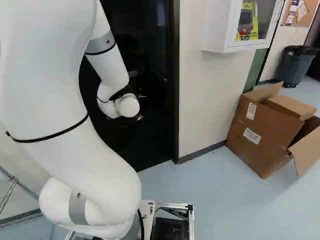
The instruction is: Open the door and move inside
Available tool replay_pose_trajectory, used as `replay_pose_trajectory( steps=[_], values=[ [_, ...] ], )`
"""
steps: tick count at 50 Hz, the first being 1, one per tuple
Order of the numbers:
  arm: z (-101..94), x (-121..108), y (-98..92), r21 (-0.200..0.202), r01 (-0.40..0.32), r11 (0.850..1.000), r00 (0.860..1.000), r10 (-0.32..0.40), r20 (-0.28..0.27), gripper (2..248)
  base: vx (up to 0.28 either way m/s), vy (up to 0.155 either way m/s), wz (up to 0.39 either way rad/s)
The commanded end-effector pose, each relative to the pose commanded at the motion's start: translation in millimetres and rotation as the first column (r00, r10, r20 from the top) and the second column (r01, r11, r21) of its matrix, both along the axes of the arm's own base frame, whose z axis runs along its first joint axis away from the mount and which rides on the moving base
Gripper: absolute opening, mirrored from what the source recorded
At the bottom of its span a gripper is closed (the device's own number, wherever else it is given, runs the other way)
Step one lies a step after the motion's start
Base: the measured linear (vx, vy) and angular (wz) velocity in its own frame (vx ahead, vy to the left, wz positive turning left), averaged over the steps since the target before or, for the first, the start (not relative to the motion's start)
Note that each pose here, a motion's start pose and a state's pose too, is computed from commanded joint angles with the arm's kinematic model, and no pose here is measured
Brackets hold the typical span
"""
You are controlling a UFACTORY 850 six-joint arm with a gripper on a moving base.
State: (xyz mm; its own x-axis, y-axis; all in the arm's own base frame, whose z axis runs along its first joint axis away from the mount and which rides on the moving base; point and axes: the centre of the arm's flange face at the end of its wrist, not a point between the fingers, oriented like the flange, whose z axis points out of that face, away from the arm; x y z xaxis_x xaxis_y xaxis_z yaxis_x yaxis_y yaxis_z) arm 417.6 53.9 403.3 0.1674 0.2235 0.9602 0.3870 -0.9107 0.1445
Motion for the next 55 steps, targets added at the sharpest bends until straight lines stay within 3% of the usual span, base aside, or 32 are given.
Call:
replay_pose_trajectory(
  steps=[23,43,55],
  values=[
    [-0.3,-43,-28.3,0.031,0.130,0.991,0.992,-0.129,-0.012,247,0.000,0.000,0.000],
    [-3.5,-83,-47.7,0.065,0.252,0.965,0.968,-0.251,-0.027,247,0.000,0.000,0.000],
    [-4.1,-90,-50.2,0.071,0.271,0.960,0.962,-0.270,-0.029,247,0.000,0.000,0.000]
  ],
)
